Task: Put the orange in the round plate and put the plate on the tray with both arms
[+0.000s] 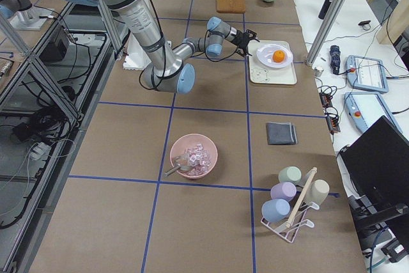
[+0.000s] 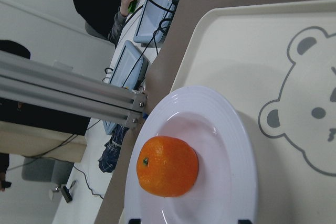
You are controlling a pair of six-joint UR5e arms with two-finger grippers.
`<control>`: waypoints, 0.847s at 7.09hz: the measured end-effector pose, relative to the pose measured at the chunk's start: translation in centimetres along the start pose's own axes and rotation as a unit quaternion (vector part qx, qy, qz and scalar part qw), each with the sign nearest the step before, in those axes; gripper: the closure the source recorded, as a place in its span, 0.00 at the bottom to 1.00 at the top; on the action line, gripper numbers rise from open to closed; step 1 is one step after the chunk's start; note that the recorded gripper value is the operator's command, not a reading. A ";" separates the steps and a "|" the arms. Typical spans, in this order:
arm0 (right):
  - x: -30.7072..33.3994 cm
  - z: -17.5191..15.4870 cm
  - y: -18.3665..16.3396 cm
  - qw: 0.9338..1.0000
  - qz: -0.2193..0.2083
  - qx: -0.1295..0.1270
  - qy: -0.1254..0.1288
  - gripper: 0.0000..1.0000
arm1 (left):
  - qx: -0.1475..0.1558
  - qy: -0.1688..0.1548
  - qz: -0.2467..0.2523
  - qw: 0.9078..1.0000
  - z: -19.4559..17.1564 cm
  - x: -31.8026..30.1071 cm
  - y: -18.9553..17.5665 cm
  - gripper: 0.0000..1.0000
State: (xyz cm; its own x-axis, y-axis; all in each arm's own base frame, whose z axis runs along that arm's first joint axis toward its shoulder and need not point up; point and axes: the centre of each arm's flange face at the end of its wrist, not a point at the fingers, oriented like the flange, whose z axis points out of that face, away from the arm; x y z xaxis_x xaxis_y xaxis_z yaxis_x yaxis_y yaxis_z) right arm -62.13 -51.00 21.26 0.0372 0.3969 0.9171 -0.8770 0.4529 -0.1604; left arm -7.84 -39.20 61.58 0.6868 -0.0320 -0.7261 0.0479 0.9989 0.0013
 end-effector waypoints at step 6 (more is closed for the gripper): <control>2.3 -3.8 -13.6 0.911 -0.344 -0.166 0.155 0.00 | 0.000 0.000 0.001 1.000 0.0 0.0 0.0 0.02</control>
State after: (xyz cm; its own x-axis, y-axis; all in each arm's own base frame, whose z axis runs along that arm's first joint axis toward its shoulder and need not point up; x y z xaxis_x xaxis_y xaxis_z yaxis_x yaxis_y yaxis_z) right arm -48.34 -53.20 24.20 0.7027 0.1113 0.7027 -0.4039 0.8755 0.2652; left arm -7.85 -39.19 61.58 0.6869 -0.0302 -0.7261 0.0469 0.9989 0.0028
